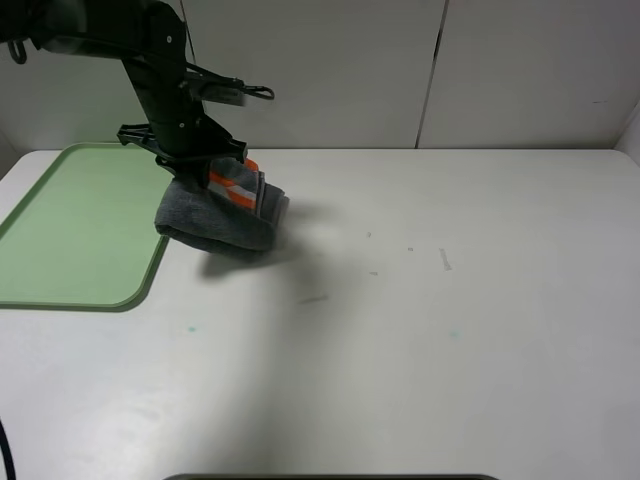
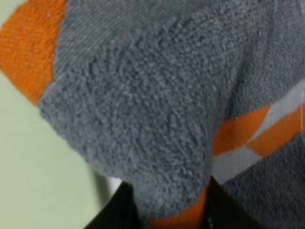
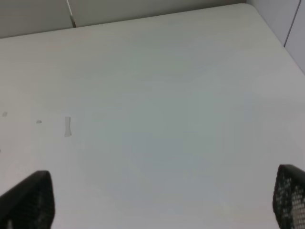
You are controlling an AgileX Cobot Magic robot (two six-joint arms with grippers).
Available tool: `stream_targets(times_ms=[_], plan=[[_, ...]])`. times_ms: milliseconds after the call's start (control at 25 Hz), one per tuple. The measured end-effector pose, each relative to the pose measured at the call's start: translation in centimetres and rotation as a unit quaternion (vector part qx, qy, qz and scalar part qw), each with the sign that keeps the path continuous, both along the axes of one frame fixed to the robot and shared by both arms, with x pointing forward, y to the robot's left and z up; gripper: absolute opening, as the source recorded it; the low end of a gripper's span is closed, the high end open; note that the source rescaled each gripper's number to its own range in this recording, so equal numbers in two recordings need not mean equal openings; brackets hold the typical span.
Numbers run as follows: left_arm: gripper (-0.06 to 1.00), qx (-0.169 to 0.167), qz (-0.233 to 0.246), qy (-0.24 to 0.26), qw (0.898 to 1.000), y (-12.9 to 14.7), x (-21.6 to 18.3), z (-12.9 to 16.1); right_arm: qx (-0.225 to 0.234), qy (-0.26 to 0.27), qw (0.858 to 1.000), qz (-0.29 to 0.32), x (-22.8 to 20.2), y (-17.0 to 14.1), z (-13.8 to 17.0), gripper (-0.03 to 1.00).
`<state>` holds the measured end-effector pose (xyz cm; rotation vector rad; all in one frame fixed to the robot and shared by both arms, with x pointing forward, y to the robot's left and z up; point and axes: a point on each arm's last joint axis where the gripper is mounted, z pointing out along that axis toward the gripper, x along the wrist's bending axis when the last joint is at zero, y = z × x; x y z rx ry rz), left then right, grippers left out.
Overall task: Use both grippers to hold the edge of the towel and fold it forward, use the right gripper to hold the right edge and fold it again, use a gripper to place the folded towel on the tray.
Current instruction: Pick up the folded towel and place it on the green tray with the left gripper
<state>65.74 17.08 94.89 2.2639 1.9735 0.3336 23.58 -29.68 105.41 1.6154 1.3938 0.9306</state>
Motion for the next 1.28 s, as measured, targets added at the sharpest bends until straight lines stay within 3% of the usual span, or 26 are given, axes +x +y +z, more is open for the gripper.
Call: stream_targets(times_ms=[640,960,1280], plan=[[0.21,0.076,0.063,0.009,0.995,9.4,1.5,0.2,0.000,0.001,1.000,0.000,0.0,0.0,0.0,1.00],[0.21,0.109,0.067,0.006,0.992,12.3,1.8,0.3,0.000,0.001,1.000,0.000,0.0,0.0,0.0,1.00],[0.21,0.117,0.060,0.015,0.991,13.7,1.6,0.0,0.000,0.001,1.000,0.000,0.0,0.0,0.0,1.00]])
